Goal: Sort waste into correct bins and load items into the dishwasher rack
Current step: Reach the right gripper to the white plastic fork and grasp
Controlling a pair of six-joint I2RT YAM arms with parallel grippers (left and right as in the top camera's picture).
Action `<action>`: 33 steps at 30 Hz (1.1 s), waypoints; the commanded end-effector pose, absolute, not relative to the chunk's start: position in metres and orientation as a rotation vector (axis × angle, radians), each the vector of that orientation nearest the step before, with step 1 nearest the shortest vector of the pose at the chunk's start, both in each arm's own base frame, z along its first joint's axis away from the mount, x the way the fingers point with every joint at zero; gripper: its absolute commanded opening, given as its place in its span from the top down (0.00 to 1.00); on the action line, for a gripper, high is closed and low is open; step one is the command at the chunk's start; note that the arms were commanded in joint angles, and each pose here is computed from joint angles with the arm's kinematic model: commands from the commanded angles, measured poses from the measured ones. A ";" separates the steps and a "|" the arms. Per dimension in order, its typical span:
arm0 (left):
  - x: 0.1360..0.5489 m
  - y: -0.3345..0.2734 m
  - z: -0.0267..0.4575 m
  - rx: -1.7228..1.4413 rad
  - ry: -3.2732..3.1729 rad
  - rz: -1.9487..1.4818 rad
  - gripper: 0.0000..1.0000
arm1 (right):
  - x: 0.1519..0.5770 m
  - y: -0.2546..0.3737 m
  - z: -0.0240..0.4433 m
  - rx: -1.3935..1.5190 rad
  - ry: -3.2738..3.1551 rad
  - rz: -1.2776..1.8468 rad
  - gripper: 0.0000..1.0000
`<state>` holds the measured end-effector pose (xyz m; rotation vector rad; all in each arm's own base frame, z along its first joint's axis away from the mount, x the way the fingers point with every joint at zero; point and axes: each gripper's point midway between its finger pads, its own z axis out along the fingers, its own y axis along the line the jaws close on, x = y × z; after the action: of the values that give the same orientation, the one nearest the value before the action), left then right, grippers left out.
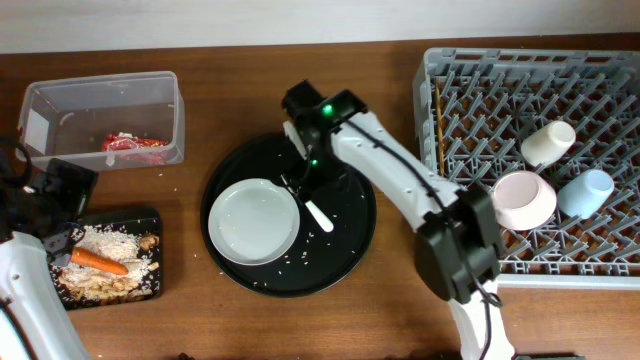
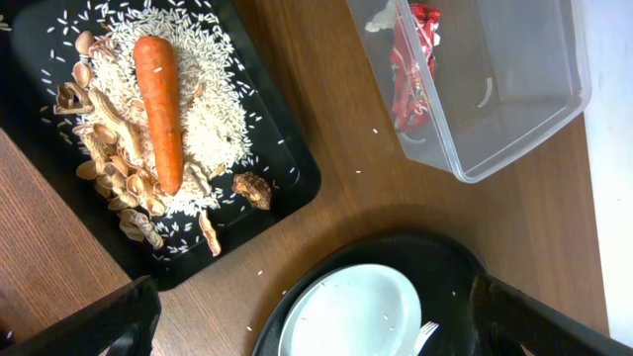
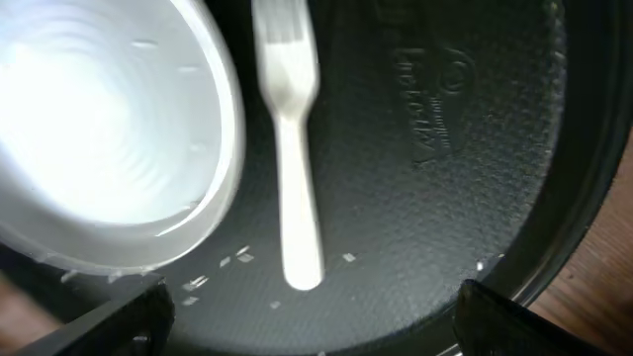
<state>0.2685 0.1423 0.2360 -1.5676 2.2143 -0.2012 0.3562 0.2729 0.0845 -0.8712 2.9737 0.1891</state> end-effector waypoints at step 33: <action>0.267 0.144 0.237 -1.588 2.197 -0.193 0.01 | 0.362 0.272 -0.002 -0.843 3.006 0.044 0.14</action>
<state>0.2685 0.1423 0.2360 -1.5677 2.2142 -0.2007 0.3677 0.2702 0.0137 -0.8357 2.9777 0.0587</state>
